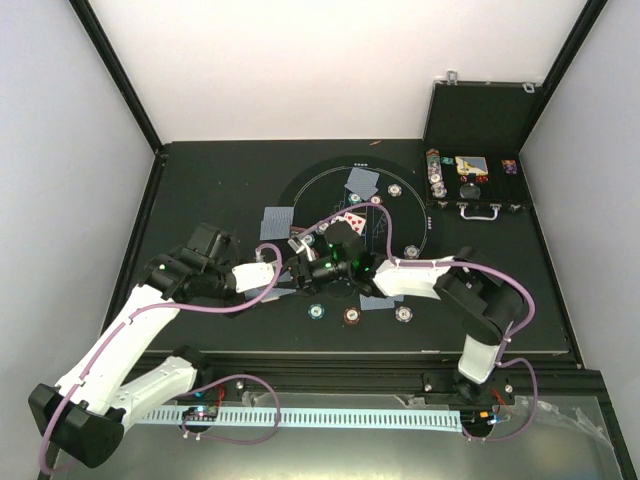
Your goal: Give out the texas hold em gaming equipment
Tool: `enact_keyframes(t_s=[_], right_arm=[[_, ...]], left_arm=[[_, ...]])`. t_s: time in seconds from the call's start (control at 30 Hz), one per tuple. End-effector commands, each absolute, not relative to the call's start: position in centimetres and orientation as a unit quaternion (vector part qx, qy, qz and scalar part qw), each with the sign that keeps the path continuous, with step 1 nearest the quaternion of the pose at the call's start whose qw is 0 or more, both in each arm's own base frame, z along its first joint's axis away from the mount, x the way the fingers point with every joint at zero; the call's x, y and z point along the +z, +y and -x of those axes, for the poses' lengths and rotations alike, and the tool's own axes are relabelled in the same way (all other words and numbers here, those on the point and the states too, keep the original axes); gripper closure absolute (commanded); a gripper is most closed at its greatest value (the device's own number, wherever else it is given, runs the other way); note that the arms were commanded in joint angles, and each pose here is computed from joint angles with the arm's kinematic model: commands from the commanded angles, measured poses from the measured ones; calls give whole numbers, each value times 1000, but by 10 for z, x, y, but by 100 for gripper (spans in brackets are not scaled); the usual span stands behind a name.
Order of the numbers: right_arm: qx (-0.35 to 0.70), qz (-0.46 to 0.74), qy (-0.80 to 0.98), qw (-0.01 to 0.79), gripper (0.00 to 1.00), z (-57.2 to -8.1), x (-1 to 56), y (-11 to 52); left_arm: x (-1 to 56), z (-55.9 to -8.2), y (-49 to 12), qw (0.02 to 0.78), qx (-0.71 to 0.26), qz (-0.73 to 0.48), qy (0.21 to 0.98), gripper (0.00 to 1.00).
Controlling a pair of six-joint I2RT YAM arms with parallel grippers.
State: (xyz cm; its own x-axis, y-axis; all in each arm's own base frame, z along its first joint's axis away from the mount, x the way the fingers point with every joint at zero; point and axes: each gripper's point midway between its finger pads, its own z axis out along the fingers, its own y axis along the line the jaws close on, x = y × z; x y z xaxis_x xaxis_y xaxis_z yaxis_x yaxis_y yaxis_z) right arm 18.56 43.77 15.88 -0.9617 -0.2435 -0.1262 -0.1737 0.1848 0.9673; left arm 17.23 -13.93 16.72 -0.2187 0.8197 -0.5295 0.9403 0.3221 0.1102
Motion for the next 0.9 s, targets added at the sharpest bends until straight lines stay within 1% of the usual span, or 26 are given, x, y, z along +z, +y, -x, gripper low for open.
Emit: enact_keyframes(t_s=[0.0,0.2,0.33,0.53,0.7,0.73,0.87], right_arm=[[-597,-119,-793,19,54,-191,147,422],[-587,-145,-796,3,86,-190,159,414],[-575,-153,-803,-10,98,-195,165,403],[-555,-157,-816,-32,99,-212,171,379],[-506,-171,-842,-77,99,-245,181,351],[-480,-175,-854,-98,99,-257,181,343],[-277,-184,-924,-187,99,-320,167,298]], left_arm=[[182,-177,-145,284,-124,-569,762,93],[182,-176,-145,282,-125,-569,762,93],[182,-176,-145,282,-124,-570,762,94],[182,-176,-144,282,-123,-570,762,93],[181,-176,-144,280,-121,-569,763,94],[182,-176,-143,281,-121,-569,763,93],[181,-176,-143,280,-122,-568,764,93]])
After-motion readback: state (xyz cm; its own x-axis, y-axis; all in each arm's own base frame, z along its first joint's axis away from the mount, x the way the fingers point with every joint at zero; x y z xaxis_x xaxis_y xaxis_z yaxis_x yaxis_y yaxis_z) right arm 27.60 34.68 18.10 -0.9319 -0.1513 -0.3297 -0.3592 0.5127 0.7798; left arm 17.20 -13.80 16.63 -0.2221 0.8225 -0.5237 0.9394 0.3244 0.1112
